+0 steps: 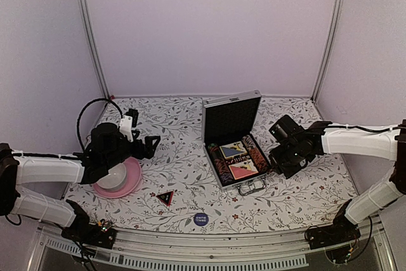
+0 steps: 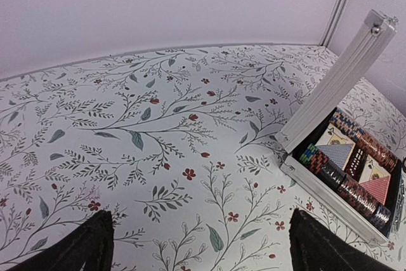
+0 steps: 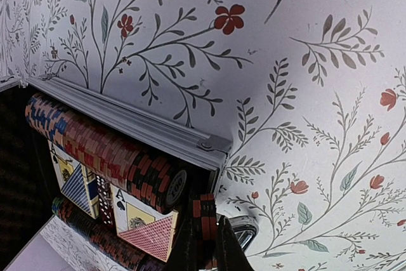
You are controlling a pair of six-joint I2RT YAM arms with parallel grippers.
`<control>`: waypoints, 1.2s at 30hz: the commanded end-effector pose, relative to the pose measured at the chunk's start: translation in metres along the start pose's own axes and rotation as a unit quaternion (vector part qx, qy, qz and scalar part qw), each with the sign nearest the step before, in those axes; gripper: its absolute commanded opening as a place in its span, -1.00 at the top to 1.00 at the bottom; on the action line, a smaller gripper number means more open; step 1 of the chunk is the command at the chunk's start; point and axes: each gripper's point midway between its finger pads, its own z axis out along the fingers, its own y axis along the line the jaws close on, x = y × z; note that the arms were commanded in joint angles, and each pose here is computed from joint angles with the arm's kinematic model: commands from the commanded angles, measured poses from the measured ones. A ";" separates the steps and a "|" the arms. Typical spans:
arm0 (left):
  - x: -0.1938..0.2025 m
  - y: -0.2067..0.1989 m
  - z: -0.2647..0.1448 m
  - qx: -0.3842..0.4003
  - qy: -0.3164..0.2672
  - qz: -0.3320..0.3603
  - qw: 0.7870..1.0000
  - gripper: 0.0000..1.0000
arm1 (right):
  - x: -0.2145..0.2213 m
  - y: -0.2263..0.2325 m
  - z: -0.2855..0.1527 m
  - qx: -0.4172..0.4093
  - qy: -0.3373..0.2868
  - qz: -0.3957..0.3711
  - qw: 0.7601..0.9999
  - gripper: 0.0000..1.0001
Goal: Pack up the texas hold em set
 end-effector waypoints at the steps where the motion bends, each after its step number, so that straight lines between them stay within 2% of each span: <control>1: -0.003 -0.001 -0.003 0.002 -0.004 0.004 1.000 -0.93 | -0.002 0.013 -0.002 -0.015 -0.008 0.000 1.000 0.97; 13: -0.004 -0.001 -0.004 0.003 -0.004 0.005 1.000 -0.93 | -0.001 0.027 0.000 -0.025 -0.011 -0.008 1.000 0.97; 36: -0.003 -0.001 -0.003 0.002 -0.003 0.005 1.000 -0.93 | 0.001 0.025 0.015 -0.012 -0.007 -0.014 1.000 0.95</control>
